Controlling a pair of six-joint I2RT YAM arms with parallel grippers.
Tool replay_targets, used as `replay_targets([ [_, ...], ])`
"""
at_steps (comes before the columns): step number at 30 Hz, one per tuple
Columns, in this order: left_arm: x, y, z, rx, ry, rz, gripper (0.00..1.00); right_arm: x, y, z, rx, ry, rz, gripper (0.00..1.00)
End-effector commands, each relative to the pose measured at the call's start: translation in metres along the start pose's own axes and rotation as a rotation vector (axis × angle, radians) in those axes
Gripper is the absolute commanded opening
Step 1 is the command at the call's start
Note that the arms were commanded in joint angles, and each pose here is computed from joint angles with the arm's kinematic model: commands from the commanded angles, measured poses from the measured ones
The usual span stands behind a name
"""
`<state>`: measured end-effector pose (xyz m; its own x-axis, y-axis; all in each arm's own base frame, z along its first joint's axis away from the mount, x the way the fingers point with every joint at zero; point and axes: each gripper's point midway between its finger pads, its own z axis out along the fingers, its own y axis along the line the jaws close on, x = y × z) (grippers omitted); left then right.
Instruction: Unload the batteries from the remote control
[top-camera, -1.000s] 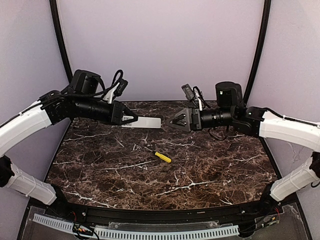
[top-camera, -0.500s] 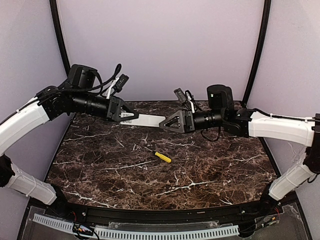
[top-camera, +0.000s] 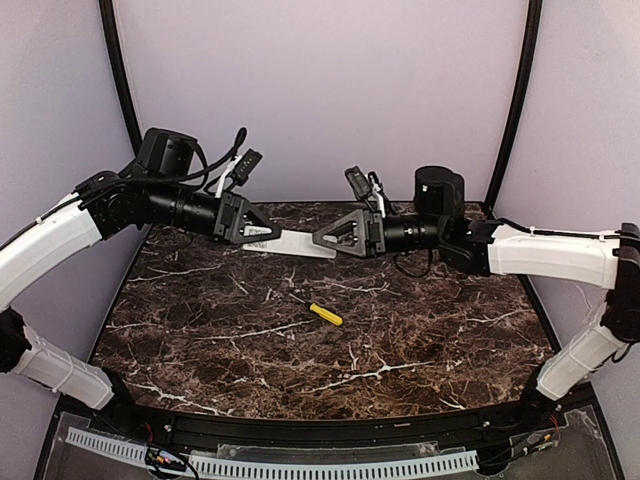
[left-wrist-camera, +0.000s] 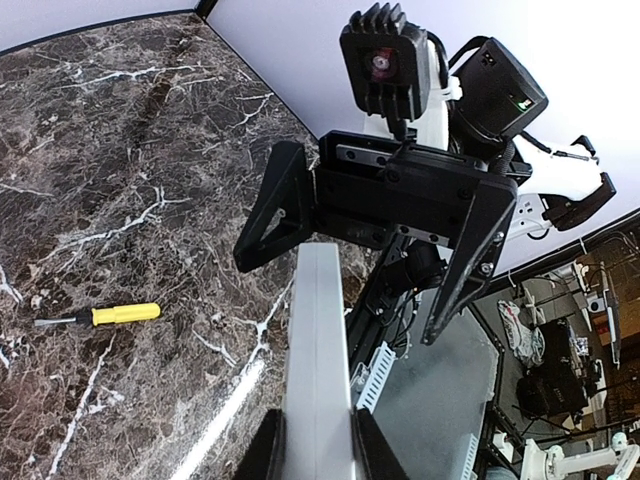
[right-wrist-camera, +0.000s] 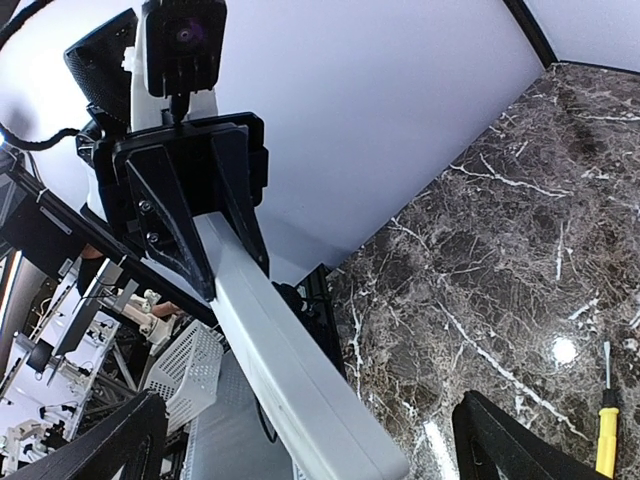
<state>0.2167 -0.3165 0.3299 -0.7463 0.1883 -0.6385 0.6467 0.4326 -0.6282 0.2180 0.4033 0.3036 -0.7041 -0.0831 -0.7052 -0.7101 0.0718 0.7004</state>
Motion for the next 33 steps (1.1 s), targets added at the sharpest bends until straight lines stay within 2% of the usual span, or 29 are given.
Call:
replay_targets([
  [1, -0.016, -0.021, -0.008, 0.071, -0.046, 0.036, 0.0, -0.013, 0.012, 0.003, -0.079, -0.026, -0.034, 0.99],
  [9, -0.02, -0.026, -0.006, 0.102, -0.058, 0.024, 0.0, -0.011, 0.017, 0.006, -0.133, -0.012, -0.045, 0.98],
  [13, -0.022, -0.027, -0.005, 0.111, -0.06, 0.02, 0.0, -0.01, 0.019, 0.007, -0.152, -0.007, -0.051, 0.91],
  [20, -0.021, -0.025, -0.003, 0.111, -0.054, 0.01, 0.0, -0.013, 0.022, 0.01, -0.178, -0.008, -0.053, 0.69],
  [27, -0.021, -0.024, -0.002, 0.108, -0.055, 0.007, 0.0, -0.014, 0.022, 0.013, -0.195, -0.006, -0.048, 0.58],
  [33, -0.02, -0.022, -0.001, 0.106, -0.055, 0.002, 0.0, -0.013, 0.02, 0.015, -0.198, 0.0, -0.041, 0.54],
])
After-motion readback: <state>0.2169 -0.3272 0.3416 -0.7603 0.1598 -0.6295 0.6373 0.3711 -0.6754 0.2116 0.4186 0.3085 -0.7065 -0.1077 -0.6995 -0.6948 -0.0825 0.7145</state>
